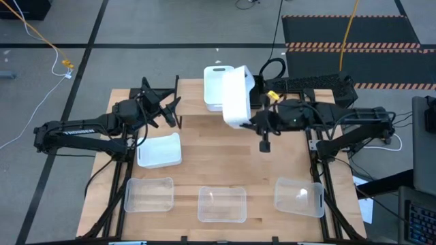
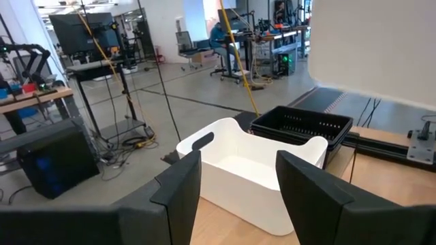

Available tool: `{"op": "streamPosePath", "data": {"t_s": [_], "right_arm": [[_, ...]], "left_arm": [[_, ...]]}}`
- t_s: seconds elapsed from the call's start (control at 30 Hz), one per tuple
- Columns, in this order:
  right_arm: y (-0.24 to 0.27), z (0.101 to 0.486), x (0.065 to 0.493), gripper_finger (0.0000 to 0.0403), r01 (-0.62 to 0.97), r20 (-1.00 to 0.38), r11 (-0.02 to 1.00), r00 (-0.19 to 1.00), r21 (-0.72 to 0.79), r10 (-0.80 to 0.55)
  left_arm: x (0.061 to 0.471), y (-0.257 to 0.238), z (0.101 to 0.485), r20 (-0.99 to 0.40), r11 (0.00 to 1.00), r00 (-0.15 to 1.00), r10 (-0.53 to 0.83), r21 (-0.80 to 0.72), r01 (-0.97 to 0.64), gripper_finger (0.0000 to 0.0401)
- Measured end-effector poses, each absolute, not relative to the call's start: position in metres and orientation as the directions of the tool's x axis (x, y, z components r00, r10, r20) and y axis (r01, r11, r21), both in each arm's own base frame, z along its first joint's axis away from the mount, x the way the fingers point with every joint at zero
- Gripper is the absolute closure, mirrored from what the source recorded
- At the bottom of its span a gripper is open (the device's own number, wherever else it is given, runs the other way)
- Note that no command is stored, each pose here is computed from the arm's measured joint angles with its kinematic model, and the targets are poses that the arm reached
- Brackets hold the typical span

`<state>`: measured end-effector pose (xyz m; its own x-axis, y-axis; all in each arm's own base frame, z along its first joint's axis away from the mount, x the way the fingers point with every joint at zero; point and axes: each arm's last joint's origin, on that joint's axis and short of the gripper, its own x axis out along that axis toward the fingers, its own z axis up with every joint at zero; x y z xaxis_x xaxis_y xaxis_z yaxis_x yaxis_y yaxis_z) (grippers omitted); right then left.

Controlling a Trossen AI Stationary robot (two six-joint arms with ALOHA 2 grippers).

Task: Stack baskets on shelf by color
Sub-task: Stack the right white bin on top of the white bin on the shelf

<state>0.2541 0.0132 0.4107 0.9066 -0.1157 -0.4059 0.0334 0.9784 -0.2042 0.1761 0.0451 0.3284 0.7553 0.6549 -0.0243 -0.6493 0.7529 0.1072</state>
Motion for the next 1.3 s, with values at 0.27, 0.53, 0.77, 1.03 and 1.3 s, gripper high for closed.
{"op": "streamPosePath", "data": {"t_s": [0.27,0.53,0.77,1.03,1.3], "right_arm": [[-0.006,0.441,0.273,0.0403,0.149,-0.443,0.922,0.842,-0.356,-0.307],[-0.044,0.456,0.308,0.0403,0.199,-0.484,0.84,0.74,-0.505,-0.467],[-0.083,0.426,0.339,0.0403,0.182,-0.566,0.814,0.636,-0.551,-0.525],[-0.107,0.402,0.354,0.0402,0.154,-0.62,0.806,0.563,-0.571,-0.546],[-0.132,0.4,0.351,0.0401,0.217,-0.637,0.869,0.606,-0.444,-0.477]], "left_arm": [[0.173,0.044,0.331,-0.014,0.753,0.756,0.654,0.108,-0.649,0.021],[0.158,0.039,0.335,-0.008,0.766,0.769,0.639,0.097,-0.635,0.021],[0.151,0.034,0.335,-0.023,0.782,0.784,0.62,0.105,-0.615,0.021],[0.15,0.036,0.334,-0.032,0.766,0.771,0.635,0.148,-0.625,0.021],[0.15,0.04,0.334,-0.033,0.748,0.754,0.656,0.154,-0.645,0.021]]}}
